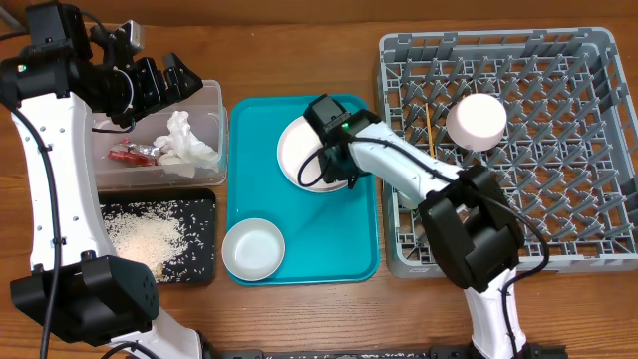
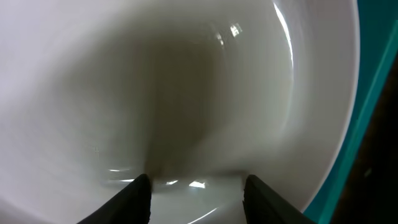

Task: Sort waste into correct bins and load items into the dishwasher
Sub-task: 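Grasp the white plate's rim on the teal tray with right gripper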

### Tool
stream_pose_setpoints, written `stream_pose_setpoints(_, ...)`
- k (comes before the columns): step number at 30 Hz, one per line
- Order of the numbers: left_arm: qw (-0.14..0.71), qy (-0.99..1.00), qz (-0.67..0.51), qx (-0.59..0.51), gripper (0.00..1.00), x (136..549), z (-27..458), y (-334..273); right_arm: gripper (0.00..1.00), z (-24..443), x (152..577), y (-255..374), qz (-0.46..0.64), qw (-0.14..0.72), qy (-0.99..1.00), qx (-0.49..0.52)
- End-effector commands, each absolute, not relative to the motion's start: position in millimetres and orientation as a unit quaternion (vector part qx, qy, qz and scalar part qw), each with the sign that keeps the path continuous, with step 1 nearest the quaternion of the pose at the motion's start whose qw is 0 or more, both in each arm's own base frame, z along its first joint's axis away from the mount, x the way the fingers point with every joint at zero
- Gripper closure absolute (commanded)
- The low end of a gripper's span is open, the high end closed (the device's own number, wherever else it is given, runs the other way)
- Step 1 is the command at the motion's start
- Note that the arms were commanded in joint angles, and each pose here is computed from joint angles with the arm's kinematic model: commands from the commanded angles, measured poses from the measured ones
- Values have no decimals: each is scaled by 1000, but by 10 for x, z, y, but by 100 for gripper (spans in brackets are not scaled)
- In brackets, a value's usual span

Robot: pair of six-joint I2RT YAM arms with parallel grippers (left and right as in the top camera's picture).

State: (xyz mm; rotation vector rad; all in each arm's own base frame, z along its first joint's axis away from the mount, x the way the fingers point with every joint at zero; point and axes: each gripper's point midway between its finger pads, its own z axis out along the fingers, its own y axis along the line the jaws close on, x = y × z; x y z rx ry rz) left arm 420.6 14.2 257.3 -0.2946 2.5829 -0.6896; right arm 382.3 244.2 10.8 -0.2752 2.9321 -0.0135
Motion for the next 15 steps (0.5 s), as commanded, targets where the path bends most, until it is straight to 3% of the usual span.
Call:
stream_pose_setpoints(1, 236, 933, -254, -96, 0, 4225, 2657, 121, 48, 214, 3894, 2514, 31, 98, 991, -88)
stream_pose_setpoints(7, 236, 933, -254, -96, 0, 4225, 2657, 121, 44, 520, 3885, 3002, 148, 97, 969, -173)
stream_pose_setpoints(15, 236, 933, -254, -96, 0, 4225, 2657, 121, 45, 618, 3970, 3199, 179, 126, 958, -186)
